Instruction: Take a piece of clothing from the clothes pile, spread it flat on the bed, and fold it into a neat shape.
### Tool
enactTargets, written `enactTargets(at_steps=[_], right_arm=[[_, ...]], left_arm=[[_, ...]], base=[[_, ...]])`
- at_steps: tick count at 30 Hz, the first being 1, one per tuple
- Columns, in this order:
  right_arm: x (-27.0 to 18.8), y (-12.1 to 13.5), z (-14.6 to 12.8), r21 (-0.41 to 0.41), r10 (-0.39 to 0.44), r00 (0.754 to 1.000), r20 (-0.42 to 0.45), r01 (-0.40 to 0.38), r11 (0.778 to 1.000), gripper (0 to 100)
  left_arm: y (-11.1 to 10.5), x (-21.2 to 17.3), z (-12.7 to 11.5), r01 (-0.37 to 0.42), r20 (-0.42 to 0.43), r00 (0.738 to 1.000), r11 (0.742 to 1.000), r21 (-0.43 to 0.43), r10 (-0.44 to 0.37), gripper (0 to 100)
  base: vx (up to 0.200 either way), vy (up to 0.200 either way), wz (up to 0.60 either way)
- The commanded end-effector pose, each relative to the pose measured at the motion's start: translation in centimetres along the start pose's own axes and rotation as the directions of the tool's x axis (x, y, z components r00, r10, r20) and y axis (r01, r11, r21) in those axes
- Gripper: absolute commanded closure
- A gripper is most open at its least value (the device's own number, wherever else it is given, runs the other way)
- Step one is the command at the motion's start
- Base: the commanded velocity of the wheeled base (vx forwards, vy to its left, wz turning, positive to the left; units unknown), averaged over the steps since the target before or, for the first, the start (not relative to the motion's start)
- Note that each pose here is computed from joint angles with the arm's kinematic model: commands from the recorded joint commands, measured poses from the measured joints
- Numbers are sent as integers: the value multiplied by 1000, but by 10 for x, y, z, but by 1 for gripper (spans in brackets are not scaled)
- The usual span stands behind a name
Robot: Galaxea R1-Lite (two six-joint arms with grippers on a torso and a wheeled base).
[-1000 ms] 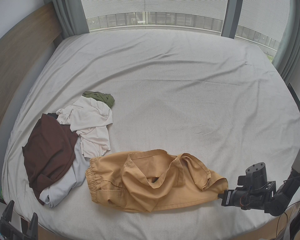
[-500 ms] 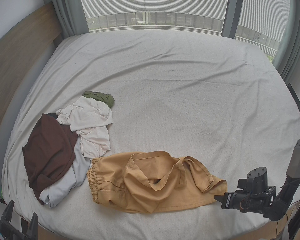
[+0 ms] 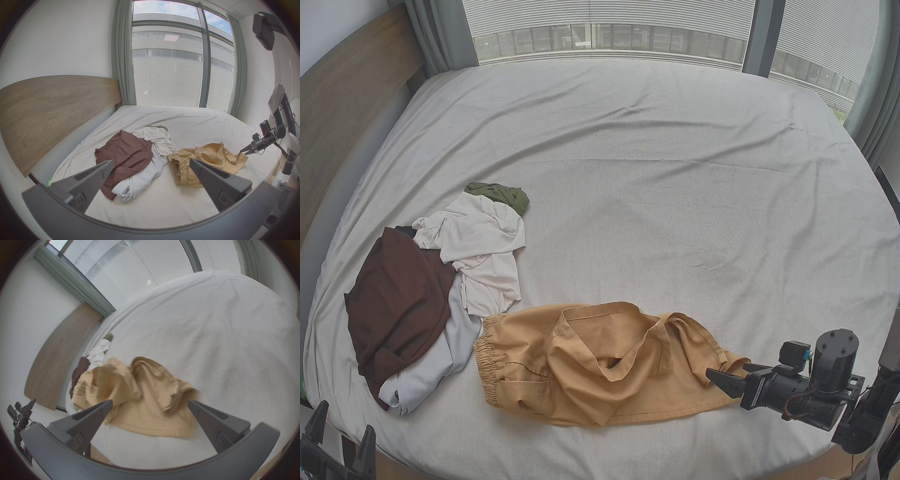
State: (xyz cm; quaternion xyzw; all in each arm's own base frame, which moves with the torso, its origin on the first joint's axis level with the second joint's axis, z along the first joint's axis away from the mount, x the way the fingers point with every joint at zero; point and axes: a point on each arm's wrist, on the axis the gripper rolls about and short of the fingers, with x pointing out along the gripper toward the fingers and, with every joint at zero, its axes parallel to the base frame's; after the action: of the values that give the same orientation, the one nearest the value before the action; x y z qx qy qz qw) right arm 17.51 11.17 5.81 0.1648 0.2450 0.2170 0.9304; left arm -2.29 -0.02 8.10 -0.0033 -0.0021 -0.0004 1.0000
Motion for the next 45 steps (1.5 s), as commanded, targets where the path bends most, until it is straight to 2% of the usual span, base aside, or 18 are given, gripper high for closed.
enactTargets(at_steps=[1,5,6,7,12,16,23,28,29,30,32,33,35,38,40,41,42,45], right_arm=[[-5,18,10,-24,98,993,67,-97,995,0],[-2,35,16,-47,212,971,112,-208,977,0],[-2,35,16,-47,212,971,112,-208,977,0],[-1,46,21,-62,291,949,121,-286,956,0],[9,69,28,-89,396,908,136,-387,918,0],[26,80,29,-97,439,891,114,-430,898,0],[43,100,45,-111,516,851,101,-506,856,0],[48,105,51,-113,528,843,101,-518,848,0],[49,105,49,-111,527,845,93,-518,848,0],[51,105,48,-110,525,847,88,-515,850,0],[50,106,47,-110,529,845,83,-519,847,0],[51,106,47,-109,527,846,83,-518,849,0],[50,106,47,-108,527,846,83,-518,849,0],[50,105,47,-103,526,846,91,-517,850,0],[50,103,48,-99,520,849,95,-512,853,0],[50,103,48,-99,520,849,95,-512,853,0],[50,101,48,-94,514,853,92,-507,857,0],[50,100,47,-87,511,855,86,-505,859,0]], left_arm=[[0,0,-5,1,-1,1000,1000,0,-1,0],[0,0,-5,1,-1,1000,1000,0,-1,0],[0,0,-5,1,-1,1000,1000,0,-1,0],[0,0,-5,1,-1,1000,1000,0,-1,0],[0,0,-5,1,-1,1000,1000,0,-1,0],[0,0,-5,1,-1,1000,1000,0,-1,0],[0,0,-5,1,-1,1000,1000,0,-1,0],[0,0,-5,22,0,1000,1000,19,-22,0],[-1,-5,16,57,105,993,998,14,-58,0],[-1,-14,64,85,238,968,996,13,-86,0],[0,-9,111,143,258,956,990,-9,-136,0],[1,-7,122,186,250,953,982,-30,-173,0],[0,5,126,280,185,948,954,-103,-258,0],[-5,28,132,397,92,917,877,-272,-387,0],[-10,41,136,423,56,901,838,-345,-431,0],[-10,42,136,424,55,899,836,-348,-434,0],[-17,67,137,436,4,884,821,-368,-468,0],[-21,83,134,439,-20,877,817,-374,-480,0]], base=[[0,0,0],[0,0,0],[0,0,0],[0,0,0],[0,0,0],[0,0,0],[0,0,0],[0,0,0],[0,0,0],[0,0,0],[0,0,0],[0,0,0],[0,0,0],[0,0,0],[0,0,0],[0,0,0],[0,0,0],[0,0,0]])
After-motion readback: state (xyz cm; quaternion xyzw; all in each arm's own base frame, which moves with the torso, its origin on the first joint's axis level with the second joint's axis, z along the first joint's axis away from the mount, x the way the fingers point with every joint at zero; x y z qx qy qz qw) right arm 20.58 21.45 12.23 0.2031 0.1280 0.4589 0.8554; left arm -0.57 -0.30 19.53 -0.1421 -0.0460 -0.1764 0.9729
